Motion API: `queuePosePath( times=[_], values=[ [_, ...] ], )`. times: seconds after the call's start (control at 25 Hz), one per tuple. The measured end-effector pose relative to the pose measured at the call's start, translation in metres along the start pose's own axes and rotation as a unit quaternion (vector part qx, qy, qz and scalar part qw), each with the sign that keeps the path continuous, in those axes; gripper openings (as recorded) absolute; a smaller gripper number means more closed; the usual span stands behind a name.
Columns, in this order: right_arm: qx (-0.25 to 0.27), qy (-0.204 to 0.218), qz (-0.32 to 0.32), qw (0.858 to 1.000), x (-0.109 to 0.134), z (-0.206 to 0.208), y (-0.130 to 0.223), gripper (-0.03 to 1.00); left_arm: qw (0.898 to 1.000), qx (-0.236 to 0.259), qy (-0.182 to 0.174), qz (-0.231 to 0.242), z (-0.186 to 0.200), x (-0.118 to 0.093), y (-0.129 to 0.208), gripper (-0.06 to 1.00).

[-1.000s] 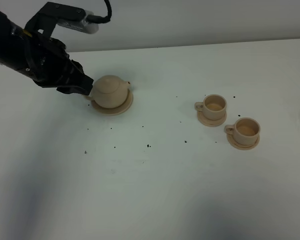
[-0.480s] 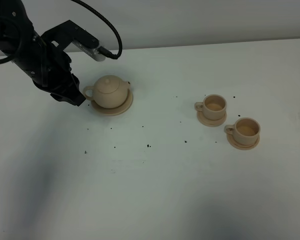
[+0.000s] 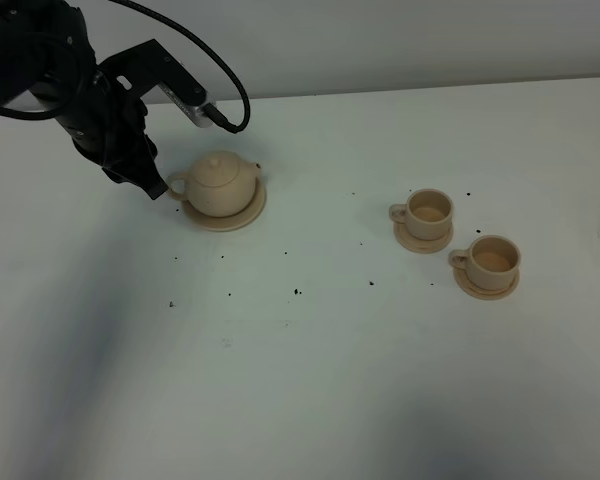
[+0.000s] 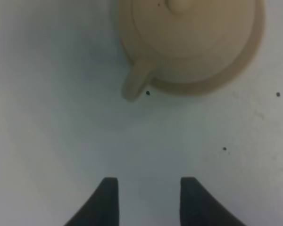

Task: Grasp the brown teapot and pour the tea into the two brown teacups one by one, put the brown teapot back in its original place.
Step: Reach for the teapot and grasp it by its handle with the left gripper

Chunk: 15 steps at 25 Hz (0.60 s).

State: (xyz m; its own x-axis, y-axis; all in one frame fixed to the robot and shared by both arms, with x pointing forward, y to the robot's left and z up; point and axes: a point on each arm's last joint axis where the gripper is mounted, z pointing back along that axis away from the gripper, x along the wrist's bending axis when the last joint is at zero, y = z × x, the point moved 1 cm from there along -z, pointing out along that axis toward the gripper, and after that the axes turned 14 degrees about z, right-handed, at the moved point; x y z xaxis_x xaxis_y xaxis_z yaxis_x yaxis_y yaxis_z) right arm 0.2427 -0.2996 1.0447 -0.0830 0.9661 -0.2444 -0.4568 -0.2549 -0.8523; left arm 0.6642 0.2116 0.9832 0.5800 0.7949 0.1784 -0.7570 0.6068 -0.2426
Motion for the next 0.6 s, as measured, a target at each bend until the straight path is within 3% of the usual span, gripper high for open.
queuePosePath(
  times=[0.32, 0.6],
  values=[
    [0.0, 0.0, 0.001, 1.0, 0.0, 0.0, 0.0, 0.24, 1.0, -0.003, -0.001, -0.025, -0.05, 0.002, -0.012, 0.36],
    [0.0, 0.0, 0.001, 1.0, 0.0, 0.0, 0.0, 0.24, 1.0, -0.011, -0.006, -0.027, -0.066, 0.008, -0.012, 0.36]
  ],
)
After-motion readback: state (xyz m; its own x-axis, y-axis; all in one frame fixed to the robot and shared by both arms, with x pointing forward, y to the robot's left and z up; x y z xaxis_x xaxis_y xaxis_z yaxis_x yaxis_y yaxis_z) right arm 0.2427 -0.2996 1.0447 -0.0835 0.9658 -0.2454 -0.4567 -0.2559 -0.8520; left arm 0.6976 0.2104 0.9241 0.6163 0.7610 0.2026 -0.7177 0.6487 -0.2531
